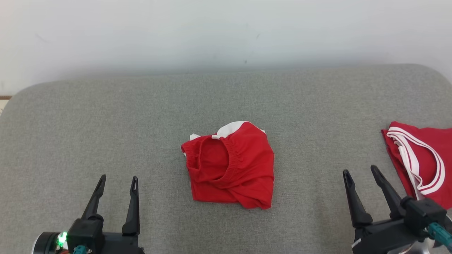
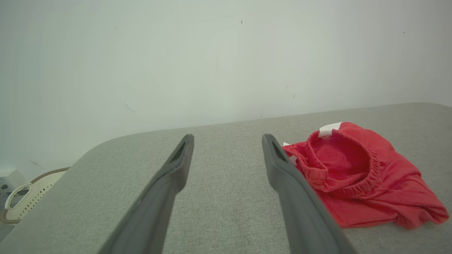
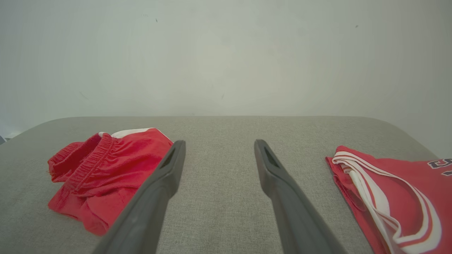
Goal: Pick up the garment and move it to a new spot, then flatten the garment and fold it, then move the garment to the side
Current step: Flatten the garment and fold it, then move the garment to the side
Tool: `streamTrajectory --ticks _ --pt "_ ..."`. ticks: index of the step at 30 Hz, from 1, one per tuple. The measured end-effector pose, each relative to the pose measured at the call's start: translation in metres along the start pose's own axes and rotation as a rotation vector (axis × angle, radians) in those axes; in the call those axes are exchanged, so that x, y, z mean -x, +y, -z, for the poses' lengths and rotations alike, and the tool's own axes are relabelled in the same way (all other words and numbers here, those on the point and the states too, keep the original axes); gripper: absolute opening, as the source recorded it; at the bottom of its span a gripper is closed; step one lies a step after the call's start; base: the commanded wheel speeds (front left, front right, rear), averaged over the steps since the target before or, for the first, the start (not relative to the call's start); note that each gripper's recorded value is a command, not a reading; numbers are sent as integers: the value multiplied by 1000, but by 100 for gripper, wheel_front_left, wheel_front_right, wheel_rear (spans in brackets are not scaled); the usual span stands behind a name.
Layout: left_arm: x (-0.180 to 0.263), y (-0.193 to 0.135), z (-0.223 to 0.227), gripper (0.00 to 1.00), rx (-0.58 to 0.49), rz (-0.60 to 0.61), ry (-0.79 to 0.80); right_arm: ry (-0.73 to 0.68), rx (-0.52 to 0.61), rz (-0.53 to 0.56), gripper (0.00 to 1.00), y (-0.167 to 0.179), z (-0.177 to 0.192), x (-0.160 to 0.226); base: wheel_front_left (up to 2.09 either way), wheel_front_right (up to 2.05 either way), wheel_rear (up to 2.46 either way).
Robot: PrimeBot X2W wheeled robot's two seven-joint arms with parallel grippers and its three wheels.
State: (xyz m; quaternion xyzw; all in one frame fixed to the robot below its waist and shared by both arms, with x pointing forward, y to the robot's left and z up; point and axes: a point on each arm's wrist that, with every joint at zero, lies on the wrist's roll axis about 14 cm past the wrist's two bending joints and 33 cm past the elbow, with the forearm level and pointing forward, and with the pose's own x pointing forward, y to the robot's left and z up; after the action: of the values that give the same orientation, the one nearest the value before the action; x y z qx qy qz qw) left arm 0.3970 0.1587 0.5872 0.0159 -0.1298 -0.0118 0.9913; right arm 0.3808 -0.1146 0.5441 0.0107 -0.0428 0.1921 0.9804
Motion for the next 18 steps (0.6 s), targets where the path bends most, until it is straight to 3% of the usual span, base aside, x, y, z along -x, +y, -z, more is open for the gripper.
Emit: streamTrajectory --ticks 18 --pt "9 4 0 100 -4 -8 13 19 13 10 100 1 -1 11 0 0 0"
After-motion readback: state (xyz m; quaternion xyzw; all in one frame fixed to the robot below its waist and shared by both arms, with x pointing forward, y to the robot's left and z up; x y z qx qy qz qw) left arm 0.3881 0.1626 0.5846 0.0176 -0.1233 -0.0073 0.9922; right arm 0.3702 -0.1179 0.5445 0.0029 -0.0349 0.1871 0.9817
